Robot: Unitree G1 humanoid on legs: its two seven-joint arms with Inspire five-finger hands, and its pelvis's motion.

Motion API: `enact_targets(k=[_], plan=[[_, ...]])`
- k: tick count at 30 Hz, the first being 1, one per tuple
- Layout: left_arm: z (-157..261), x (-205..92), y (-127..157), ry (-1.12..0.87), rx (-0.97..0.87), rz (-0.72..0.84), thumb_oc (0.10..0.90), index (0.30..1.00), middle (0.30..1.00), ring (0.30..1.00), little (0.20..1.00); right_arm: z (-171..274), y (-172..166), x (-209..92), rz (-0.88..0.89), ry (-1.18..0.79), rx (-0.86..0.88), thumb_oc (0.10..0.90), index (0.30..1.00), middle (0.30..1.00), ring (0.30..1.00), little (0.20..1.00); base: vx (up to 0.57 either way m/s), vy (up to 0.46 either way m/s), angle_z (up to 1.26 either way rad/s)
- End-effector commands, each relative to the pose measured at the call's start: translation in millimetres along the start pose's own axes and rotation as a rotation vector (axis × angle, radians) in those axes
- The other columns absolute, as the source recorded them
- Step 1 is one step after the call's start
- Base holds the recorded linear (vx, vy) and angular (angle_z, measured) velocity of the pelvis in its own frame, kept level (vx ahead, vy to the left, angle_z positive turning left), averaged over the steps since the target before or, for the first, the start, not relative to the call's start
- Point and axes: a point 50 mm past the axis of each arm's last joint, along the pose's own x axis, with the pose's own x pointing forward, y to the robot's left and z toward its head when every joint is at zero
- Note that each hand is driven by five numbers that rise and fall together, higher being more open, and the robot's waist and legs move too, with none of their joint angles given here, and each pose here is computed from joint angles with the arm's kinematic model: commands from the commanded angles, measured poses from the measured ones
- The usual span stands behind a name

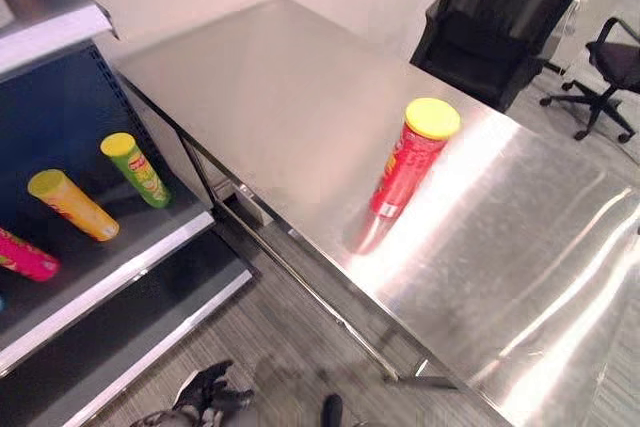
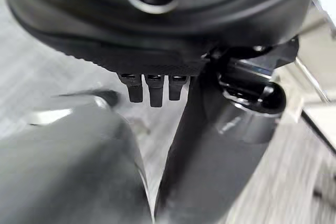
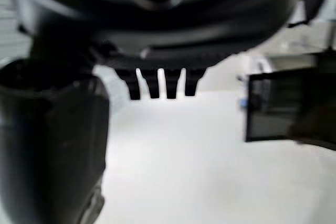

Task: Put the goods on the table back onto the shelves and tidy them up.

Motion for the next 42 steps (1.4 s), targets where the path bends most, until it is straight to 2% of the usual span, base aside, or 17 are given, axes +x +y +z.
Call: enact_targets(k=[1, 4, 18, 29, 42], plan=[[-10, -7, 28, 0.018, 0.074, 0.051, 0.800, 0.900, 0.900, 0.900, 0.900, 55, 20, 25, 0.226, -0.198, -0.079, 0.800, 0.900, 0.900, 0.900, 0.900, 0.10, 0.248, -1.24], [-12, -7, 26, 0.021, 0.079, 0.044, 0.800, 0.900, 0.900, 0.900, 0.900, 52, 35, 25, 0.332, -0.179, -0.076, 0.800, 0.900, 0.900, 0.900, 0.900, 0.04, 0.204, -0.54], [-25, -10, 24, 0.065, 0.115, 0.027, 0.800, 0.900, 0.900, 0.900, 0.900, 65, 48, 24, 0.429, -0.234, -0.067, 0.800, 0.900, 0.900, 0.900, 0.900, 0.02, 0.050, 0.12], [-20, -10, 19, 0.038, 0.160, -0.009, 0.800, 0.900, 0.900, 0.900, 0.900, 66, 63, 18, 0.647, -0.154, -0.238, 0.800, 0.900, 0.900, 0.900, 0.900, 0.00, -0.003, -0.04], [-15, -7, 16, 0.019, 0.176, -0.006, 0.800, 0.900, 0.900, 0.900, 0.900, 50, 53, 19, 0.614, -0.080, -0.442, 0.800, 0.900, 0.900, 0.900, 0.900, 0.00, 0.000, 0.00]])
